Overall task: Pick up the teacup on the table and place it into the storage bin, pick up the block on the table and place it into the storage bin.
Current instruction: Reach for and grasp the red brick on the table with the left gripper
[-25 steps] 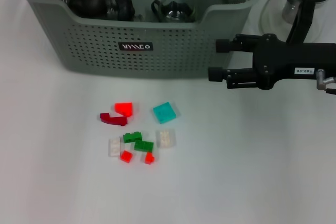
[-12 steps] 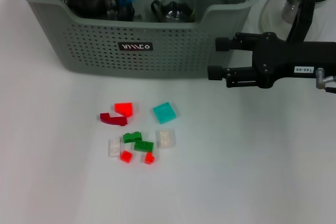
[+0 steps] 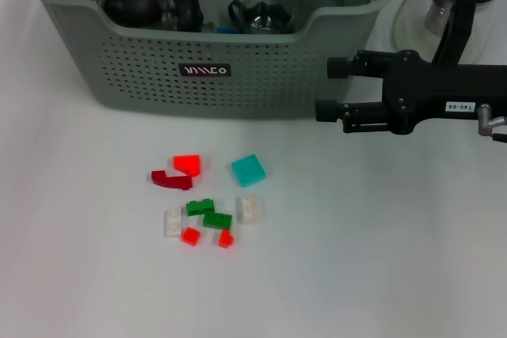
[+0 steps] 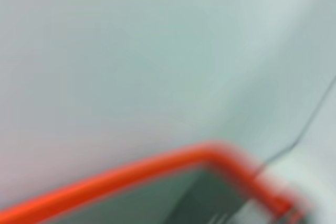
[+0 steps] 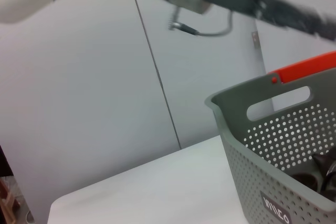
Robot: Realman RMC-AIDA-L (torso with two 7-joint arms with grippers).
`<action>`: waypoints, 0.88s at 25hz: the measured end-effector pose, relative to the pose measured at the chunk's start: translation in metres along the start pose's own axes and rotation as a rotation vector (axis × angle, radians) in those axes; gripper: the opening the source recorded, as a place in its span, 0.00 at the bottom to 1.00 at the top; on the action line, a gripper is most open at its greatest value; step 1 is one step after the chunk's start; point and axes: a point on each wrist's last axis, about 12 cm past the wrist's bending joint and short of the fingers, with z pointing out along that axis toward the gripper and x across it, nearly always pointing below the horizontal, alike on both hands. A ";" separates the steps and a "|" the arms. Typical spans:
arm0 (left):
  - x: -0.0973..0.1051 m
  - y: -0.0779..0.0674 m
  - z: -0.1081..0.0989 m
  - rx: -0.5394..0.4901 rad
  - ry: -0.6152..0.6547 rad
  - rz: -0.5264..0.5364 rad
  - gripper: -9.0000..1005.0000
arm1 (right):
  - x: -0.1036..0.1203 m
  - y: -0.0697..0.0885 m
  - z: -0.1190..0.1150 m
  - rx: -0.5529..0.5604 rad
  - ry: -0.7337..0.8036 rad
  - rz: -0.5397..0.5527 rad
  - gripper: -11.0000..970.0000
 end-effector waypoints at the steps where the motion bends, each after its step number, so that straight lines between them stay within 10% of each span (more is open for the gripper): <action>1: 0.006 0.001 -0.011 0.083 -0.060 -0.026 0.82 | 0.000 0.000 0.000 0.001 0.000 0.001 0.88; 6: 0.049 0.008 -0.064 0.448 -0.277 -0.030 0.91 | 0.000 0.000 0.000 -0.001 -0.001 0.001 0.88; 10: 0.081 0.008 -0.085 0.516 -0.285 0.052 0.91 | -0.002 0.000 0.001 -0.006 -0.001 -0.002 0.88; 22: 0.145 -0.019 -0.067 0.559 0.201 0.139 0.90 | -0.002 0.000 0.001 -0.005 -0.001 -0.006 0.88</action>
